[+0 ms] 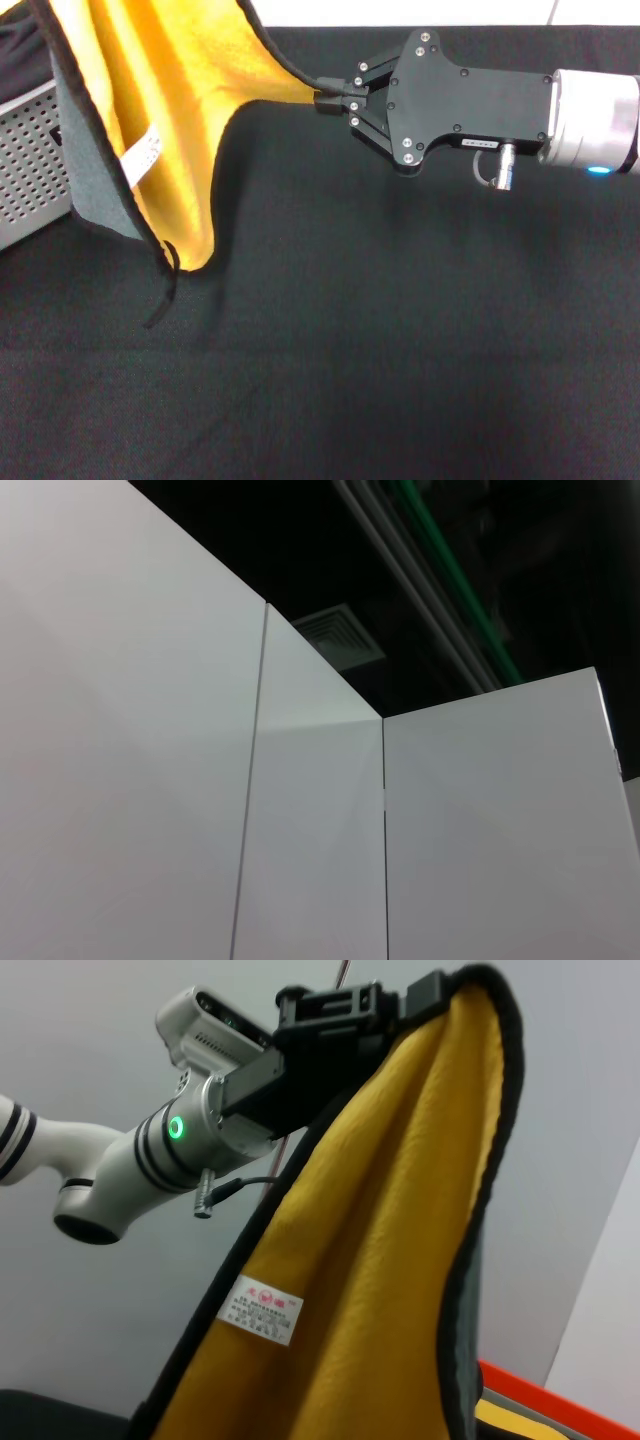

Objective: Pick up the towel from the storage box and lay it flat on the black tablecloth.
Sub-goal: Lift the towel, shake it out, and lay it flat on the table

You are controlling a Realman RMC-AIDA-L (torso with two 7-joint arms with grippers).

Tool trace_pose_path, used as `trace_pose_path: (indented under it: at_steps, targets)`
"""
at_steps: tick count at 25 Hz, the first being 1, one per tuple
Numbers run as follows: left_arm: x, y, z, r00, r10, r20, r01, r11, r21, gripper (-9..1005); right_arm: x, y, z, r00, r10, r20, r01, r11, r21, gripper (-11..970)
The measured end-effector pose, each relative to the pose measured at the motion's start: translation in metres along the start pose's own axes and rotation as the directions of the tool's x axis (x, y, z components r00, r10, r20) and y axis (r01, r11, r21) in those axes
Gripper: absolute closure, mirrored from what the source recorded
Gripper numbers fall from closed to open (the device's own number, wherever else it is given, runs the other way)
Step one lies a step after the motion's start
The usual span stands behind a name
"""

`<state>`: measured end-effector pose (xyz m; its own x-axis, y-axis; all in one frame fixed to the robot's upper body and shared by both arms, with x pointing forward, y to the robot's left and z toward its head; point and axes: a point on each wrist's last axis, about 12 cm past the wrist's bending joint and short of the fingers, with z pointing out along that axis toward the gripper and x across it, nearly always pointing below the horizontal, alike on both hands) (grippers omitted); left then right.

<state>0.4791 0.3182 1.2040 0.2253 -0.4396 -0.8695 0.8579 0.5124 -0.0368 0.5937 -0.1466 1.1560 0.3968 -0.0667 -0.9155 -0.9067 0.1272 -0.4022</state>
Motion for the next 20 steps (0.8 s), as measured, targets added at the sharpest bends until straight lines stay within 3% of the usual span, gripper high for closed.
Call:
trace_pose_path:
  at_steps: [2,12,20]
  targets:
    - [0.0,0.0,-0.002,1.0,-0.003,-0.002,0.003,1.0,-0.007,958,-0.002,0.0,-0.003,1.0,0.009,0.004,-0.009,1.0,0.008,952]
    - [0.007,-0.002,-0.024,0.996,-0.077,-0.038,0.076,0.997,-0.029,958,-0.028,0.01,-0.033,0.993,0.092,-0.072,-0.092,0.996,0.007,951]
    - [0.013,-0.019,-0.039,0.976,-0.163,-0.147,0.171,0.984,0.044,958,-0.053,0.029,-0.049,0.986,0.155,-0.064,-0.158,0.986,-0.054,951]
